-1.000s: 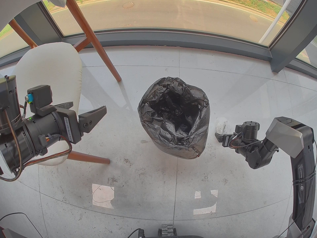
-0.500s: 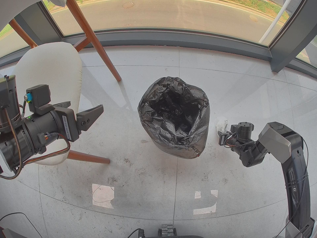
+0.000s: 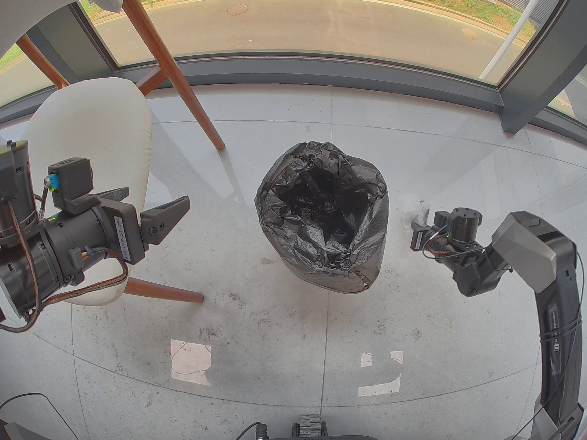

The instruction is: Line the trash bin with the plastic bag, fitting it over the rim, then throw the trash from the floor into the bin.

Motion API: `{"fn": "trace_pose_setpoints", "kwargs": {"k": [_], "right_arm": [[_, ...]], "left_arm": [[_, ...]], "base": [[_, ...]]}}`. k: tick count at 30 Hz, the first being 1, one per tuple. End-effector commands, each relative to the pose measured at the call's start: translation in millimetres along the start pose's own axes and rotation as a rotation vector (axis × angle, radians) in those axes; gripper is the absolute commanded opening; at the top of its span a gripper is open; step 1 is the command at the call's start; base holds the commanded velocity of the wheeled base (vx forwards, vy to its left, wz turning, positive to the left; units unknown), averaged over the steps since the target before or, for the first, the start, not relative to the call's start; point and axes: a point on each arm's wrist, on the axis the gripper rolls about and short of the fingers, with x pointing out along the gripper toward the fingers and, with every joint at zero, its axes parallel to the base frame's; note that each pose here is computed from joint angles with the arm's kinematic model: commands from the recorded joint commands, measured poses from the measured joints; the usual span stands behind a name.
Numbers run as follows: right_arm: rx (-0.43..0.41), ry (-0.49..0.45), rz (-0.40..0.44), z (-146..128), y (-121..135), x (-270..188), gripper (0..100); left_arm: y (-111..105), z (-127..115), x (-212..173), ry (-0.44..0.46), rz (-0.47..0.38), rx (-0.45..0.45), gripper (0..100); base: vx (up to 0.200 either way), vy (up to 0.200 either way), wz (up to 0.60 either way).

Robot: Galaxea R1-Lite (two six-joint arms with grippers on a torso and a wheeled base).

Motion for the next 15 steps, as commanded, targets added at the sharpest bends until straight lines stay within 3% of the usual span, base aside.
{"fn": "trace_pose_setpoints", "kwargs": {"k": [1,5,8,12,15], "right_arm": [[-0.03,-0.207,0.138,127,35,-92,0],[-0.043,-0.272,0.264,165,80,-144,0],[-0.046,-0.287,0.359,178,111,-180,0],[-0.047,-0.234,0.474,177,142,-217,0],[-0.051,-0.189,0.503,170,149,-226,0]], "left_arm": [[1,5,-4,-0.025,-0.001,0.028,100],[1,4,-5,-0.022,-0.001,0.027,100],[1,5,-5,-0.028,-0.001,0.026,100],[1,7,-7,-0.045,-0.002,0.023,100],[2,6,-7,-0.045,0.001,0.023,100]], "base": [[0.0,0.0,0.0],[0.0,0.0,0.0],[0.0,0.0,0.0],[0.0,0.0,0.0],[0.0,0.0,0.0]]}}
